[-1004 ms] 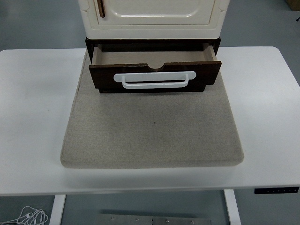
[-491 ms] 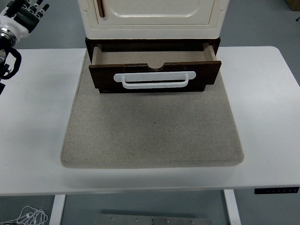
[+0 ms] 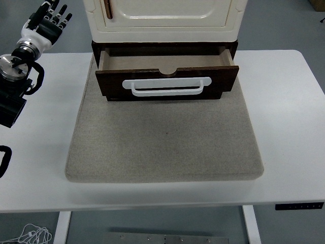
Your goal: Open the drawer under the combination cabinet
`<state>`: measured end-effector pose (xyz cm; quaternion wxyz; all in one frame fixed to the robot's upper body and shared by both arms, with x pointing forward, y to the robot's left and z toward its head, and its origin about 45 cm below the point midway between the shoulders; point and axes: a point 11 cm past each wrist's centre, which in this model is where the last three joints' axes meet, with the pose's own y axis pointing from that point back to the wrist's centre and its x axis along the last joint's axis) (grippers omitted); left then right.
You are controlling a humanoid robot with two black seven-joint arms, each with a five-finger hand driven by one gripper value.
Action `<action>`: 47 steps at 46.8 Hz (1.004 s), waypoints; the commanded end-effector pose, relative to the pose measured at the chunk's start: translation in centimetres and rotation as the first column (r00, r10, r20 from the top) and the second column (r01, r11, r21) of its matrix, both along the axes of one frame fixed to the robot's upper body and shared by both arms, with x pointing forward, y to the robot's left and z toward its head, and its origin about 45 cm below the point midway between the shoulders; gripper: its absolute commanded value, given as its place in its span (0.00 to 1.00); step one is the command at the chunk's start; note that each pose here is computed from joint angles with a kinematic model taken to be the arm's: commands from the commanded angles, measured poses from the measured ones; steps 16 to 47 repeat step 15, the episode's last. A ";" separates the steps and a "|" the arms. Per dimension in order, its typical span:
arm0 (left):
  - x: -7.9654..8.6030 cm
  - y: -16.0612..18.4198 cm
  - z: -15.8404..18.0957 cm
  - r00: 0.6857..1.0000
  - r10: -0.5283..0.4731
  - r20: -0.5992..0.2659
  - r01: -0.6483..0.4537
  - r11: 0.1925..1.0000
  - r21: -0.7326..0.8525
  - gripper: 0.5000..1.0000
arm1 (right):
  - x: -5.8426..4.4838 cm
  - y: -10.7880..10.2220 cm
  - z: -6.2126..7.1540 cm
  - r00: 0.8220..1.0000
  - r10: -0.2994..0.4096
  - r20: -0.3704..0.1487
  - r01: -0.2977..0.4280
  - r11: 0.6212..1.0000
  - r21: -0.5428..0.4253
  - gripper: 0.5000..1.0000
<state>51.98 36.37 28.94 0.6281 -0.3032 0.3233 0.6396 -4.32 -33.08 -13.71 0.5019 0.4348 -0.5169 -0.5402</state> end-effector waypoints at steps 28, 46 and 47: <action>0.4 -2.1 -0.4 1.000 0.012 0.023 -0.011 0.998 -0.056 1.00 | 0.0 0.0 0.0 1.000 -0.001 -0.003 0.001 1.000 0.000 0.85; 0.4 -2.1 -0.4 1.000 0.012 0.023 -0.011 0.998 -0.056 1.00 | 0.0 0.0 0.0 1.000 -0.001 -0.003 0.001 1.000 0.000 0.85; 0.4 -2.1 -0.4 1.000 0.012 0.023 -0.011 0.998 -0.056 1.00 | 0.0 0.0 0.0 1.000 -0.001 -0.003 0.001 1.000 0.000 0.85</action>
